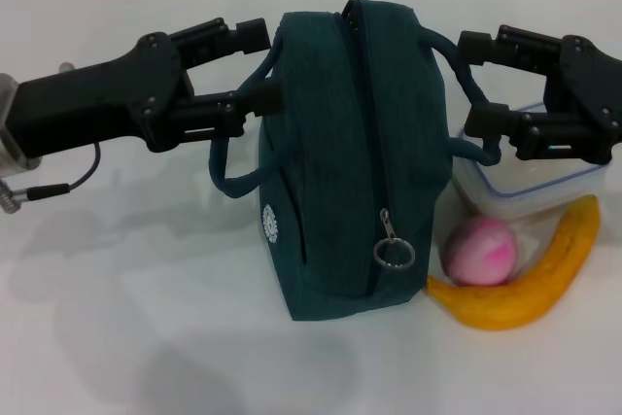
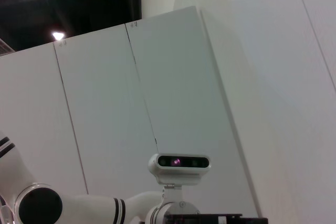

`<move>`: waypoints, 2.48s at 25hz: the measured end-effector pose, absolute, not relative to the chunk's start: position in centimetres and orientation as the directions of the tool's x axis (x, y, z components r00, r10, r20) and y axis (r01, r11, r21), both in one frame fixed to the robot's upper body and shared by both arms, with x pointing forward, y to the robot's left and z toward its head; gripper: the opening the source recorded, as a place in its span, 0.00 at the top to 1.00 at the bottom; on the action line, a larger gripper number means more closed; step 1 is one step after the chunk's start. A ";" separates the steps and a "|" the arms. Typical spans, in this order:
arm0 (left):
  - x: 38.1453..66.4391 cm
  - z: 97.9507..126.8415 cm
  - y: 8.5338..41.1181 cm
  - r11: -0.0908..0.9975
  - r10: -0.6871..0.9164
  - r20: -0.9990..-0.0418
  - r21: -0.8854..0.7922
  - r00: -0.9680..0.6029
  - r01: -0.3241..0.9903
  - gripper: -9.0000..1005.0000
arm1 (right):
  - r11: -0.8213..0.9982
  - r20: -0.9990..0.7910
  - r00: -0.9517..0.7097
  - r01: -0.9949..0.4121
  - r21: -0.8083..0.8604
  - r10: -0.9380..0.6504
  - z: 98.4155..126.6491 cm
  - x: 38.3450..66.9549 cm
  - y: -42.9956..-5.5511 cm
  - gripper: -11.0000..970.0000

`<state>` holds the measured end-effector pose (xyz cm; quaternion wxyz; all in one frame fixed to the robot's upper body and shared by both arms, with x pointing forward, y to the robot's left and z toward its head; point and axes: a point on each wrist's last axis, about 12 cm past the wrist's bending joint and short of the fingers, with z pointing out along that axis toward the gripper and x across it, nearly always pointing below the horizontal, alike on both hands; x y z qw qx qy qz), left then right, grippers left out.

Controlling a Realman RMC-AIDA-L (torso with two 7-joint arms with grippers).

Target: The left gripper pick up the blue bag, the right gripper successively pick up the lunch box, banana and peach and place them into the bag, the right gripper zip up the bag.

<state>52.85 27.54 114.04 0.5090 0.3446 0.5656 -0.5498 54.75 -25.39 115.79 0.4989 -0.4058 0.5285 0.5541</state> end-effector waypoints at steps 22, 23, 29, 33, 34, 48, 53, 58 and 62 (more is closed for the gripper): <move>56.3 118.1 29.0 0.333 -0.045 -0.785 -0.595 -0.618 0.731 0.14 | 0.124 -0.971 -0.196 -0.969 0.212 0.135 114.7 53.8 -27.4 0.10; 56.6 118.1 29.0 0.363 -0.042 -0.753 -0.624 -0.657 0.692 0.14 | 0.133 -0.971 -0.197 -0.967 0.215 0.138 114.6 53.7 -27.6 0.10; 57.8 118.0 27.8 0.428 -0.005 -0.613 -0.715 -0.790 0.553 0.14 | 0.222 -0.963 -0.201 -0.945 0.239 0.179 113.7 52.4 -29.9 0.10; 58.0 117.6 26.7 0.446 0.019 -0.547 -0.744 -0.837 0.497 0.14 | 0.245 -0.960 -0.208 -0.936 0.251 0.188 113.2 51.7 -30.4 0.10; 58.1 117.6 26.4 0.448 0.025 -0.534 -0.749 -0.845 0.487 0.14 | 0.249 -0.959 -0.212 -0.934 0.255 0.190 113.0 51.6 -30.6 0.10; 58.8 117.3 23.7 0.511 0.091 -0.418 -0.760 -0.904 0.403 0.15 | 0.264 -0.956 -0.220 -0.927 0.266 0.192 112.3 50.7 -30.8 0.10; 59.1 117.6 23.2 0.508 0.094 -0.398 -0.769 -0.913 0.388 0.15 | 0.268 -0.952 -0.234 -0.921 0.282 0.197 111.9 50.4 -30.9 0.10; 59.0 118.5 22.7 0.481 0.106 -0.385 -0.787 -0.917 0.386 0.16 | 0.276 -0.952 -0.229 -0.920 0.280 0.201 111.6 50.2 -31.0 0.10; 59.0 118.8 22.5 0.488 0.103 -0.386 -0.784 -0.917 0.384 0.18 | 0.273 -0.953 -0.230 -0.920 0.279 0.198 111.6 50.2 -31.0 0.10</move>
